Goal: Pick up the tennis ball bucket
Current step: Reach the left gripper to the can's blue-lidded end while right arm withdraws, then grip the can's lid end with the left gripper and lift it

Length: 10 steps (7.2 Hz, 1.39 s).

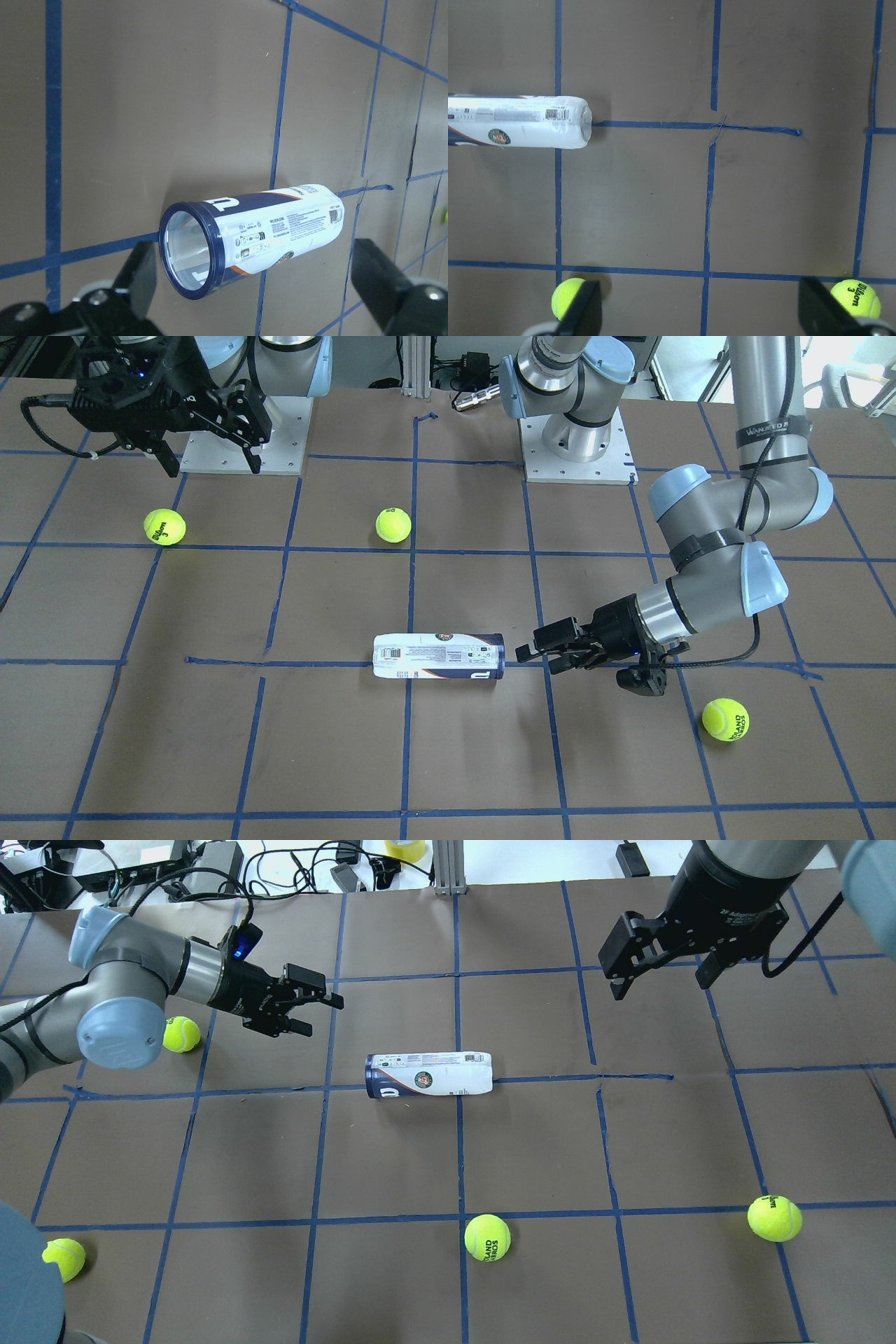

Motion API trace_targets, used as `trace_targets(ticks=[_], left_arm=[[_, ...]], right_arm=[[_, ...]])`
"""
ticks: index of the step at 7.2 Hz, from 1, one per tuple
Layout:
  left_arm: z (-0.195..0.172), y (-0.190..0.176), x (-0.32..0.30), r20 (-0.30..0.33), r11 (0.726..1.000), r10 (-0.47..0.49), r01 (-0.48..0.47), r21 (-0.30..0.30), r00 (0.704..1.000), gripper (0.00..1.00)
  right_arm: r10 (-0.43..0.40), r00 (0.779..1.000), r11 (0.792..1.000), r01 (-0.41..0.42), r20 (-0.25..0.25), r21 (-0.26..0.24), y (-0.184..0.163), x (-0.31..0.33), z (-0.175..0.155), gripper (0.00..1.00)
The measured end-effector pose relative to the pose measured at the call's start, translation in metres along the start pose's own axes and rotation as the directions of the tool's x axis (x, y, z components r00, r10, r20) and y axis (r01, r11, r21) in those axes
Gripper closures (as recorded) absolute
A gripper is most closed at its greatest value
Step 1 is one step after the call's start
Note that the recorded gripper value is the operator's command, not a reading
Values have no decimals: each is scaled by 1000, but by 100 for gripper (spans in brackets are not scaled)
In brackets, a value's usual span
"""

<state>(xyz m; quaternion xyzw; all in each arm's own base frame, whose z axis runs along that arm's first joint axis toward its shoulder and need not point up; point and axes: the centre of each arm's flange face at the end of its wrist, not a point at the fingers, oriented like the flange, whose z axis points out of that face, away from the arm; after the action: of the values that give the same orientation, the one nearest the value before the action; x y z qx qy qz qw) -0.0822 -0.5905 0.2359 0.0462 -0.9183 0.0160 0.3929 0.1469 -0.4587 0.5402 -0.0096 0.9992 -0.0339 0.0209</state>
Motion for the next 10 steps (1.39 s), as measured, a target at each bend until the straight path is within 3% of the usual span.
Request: trace_targets(ticks=[2,7,8,9,10], left_arm=[[36,12,-7,-16,999,0,-1,-44,1000,0],[70,33,-18,-95,994,-55,45,-104,994,0],[75,39,-21,-97,992,-66,54,-115,993,30],[77,41,-22,-99,991,-74,62,-120,992,99],[78,41,-22,-99,990,-82,69,-122,992,100]], right_arm=[[29,999,998,-28,-26,62,-7,3,-2,0],[31,999,996,-28,-38,87,-13,8,6,0],[32,999,996,-29,-39,81,-12,8,8,0],[33,999,997,-29,-39,78,-12,8,9,0],[33,999,997,-29,-40,77,-12,8,9,0]])
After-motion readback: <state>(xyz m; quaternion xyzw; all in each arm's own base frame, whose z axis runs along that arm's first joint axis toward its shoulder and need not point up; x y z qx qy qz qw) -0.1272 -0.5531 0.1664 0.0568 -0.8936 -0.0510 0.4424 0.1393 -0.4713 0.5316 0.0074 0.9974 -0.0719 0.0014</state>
